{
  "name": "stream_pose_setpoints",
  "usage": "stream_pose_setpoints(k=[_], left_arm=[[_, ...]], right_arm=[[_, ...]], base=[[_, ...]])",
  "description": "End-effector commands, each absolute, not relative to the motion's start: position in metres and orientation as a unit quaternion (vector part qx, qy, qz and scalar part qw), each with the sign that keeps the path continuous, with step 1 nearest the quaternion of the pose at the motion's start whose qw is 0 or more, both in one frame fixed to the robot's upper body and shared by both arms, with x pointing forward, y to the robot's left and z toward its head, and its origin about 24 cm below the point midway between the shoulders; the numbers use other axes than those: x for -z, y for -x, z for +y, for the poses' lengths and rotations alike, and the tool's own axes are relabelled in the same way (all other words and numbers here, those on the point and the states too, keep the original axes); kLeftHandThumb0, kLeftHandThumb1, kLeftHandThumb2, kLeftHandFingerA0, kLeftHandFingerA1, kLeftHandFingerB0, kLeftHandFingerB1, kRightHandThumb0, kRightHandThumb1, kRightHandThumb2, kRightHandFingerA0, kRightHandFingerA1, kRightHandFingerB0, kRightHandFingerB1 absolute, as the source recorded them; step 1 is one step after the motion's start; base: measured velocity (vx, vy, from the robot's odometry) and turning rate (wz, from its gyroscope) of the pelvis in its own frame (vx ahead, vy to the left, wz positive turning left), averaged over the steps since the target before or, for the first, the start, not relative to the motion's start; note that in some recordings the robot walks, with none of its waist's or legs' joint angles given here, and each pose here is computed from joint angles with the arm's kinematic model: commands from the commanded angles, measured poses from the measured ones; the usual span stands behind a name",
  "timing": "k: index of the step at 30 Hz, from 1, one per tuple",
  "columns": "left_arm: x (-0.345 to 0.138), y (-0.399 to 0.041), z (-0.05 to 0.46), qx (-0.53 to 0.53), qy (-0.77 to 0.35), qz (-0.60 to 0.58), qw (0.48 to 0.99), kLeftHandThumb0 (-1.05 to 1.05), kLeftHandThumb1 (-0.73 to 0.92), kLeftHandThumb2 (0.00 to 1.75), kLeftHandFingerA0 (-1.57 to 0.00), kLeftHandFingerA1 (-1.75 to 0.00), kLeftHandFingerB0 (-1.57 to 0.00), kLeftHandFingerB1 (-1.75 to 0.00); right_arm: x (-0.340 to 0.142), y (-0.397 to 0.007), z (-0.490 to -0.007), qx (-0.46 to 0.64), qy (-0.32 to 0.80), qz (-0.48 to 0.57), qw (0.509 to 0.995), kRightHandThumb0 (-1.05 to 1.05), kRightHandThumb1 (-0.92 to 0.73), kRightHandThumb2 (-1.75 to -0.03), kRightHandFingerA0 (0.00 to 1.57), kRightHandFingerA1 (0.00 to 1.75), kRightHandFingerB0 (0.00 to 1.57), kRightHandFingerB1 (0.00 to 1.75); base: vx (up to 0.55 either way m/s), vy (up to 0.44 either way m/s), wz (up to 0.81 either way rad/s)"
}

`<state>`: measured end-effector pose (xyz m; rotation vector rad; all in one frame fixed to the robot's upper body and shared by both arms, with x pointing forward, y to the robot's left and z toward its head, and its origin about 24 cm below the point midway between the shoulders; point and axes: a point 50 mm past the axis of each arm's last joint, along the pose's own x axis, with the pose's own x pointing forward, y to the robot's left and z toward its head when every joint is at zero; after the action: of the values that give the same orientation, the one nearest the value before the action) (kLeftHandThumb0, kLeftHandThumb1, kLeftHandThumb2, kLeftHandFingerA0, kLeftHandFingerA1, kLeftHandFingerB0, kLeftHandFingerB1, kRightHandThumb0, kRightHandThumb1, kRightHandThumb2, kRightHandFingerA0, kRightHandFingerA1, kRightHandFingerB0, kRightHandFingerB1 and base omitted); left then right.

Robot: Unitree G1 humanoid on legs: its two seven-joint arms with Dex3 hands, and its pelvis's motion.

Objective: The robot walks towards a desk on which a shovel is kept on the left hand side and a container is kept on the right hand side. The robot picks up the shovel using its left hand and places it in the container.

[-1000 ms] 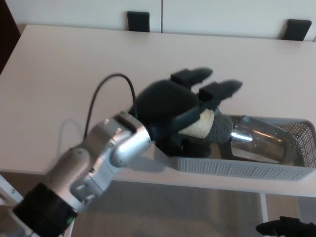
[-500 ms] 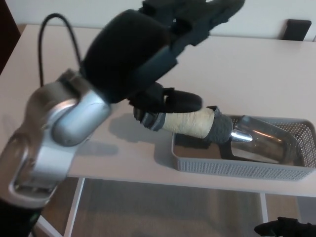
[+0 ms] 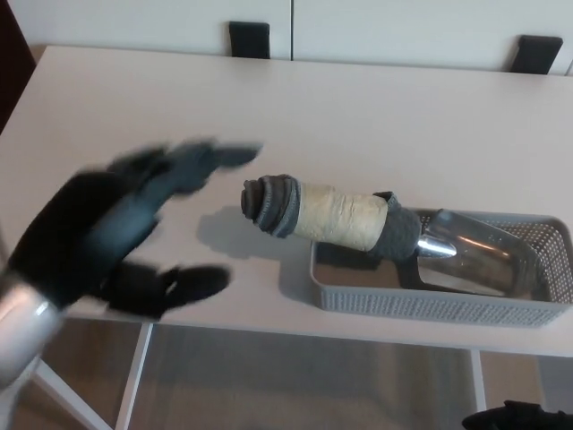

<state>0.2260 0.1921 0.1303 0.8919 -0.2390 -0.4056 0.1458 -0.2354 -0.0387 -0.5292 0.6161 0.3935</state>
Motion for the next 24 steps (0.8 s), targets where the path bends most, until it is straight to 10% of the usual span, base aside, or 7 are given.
stream_pose_setpoints(k=[1, 12, 13, 14, 24], left_arm=[[-0.202, -0.019, 0.310, 0.454, -0.091, 0.036, 0.886, -0.85, 0.89, 0.68, -0.24, -0.35, -0.31, -0.30], [-0.132, -0.025, 0.329, 0.505, -0.101, 0.162, 0.842, -0.86, 0.91, 0.69, -0.34, -0.31, -0.33, -0.31], [-0.117, -0.022, 0.327, 0.509, -0.099, 0.186, 0.834, -0.98, 0.79, 1.17, -0.31, -0.44, -0.27, -0.41], [-0.107, -0.020, 0.324, 0.512, -0.091, 0.198, 0.831, -0.95, 0.88, 0.72, -0.37, -0.33, -0.38, -0.32], [0.039, -0.016, 0.292, 0.334, -0.196, 0.431, 0.815, -0.93, 0.92, 0.81, -0.28, -0.34, -0.35, -0.35]], right_arm=[[0.060, -0.111, -0.264, -0.155, 0.256, 0.366, 0.881, -0.29, -0.57, -0.56, 0.57, 0.52, 0.49, 0.45], [0.068, -0.096, -0.268, -0.139, 0.231, 0.386, 0.882, -0.25, -0.56, -0.56, 0.54, 0.53, 0.47, 0.45], [0.069, -0.093, -0.268, -0.140, 0.229, 0.389, 0.881, -0.25, -0.56, -0.56, 0.54, 0.54, 0.47, 0.45], [0.069, -0.091, -0.268, -0.140, 0.228, 0.388, 0.882, -0.24, -0.56, -0.56, 0.54, 0.54, 0.48, 0.46], [0.068, -0.089, -0.257, -0.144, 0.213, 0.354, 0.899, -0.50, -0.57, -0.56, 0.53, 0.51, 0.50, 0.44]], base=[[0.00, 0.000, 0.00], [0.00, 0.000, 0.00], [0.00, 0.000, 0.00], [0.00, 0.000, 0.00], [0.00, 0.000, 0.00]])
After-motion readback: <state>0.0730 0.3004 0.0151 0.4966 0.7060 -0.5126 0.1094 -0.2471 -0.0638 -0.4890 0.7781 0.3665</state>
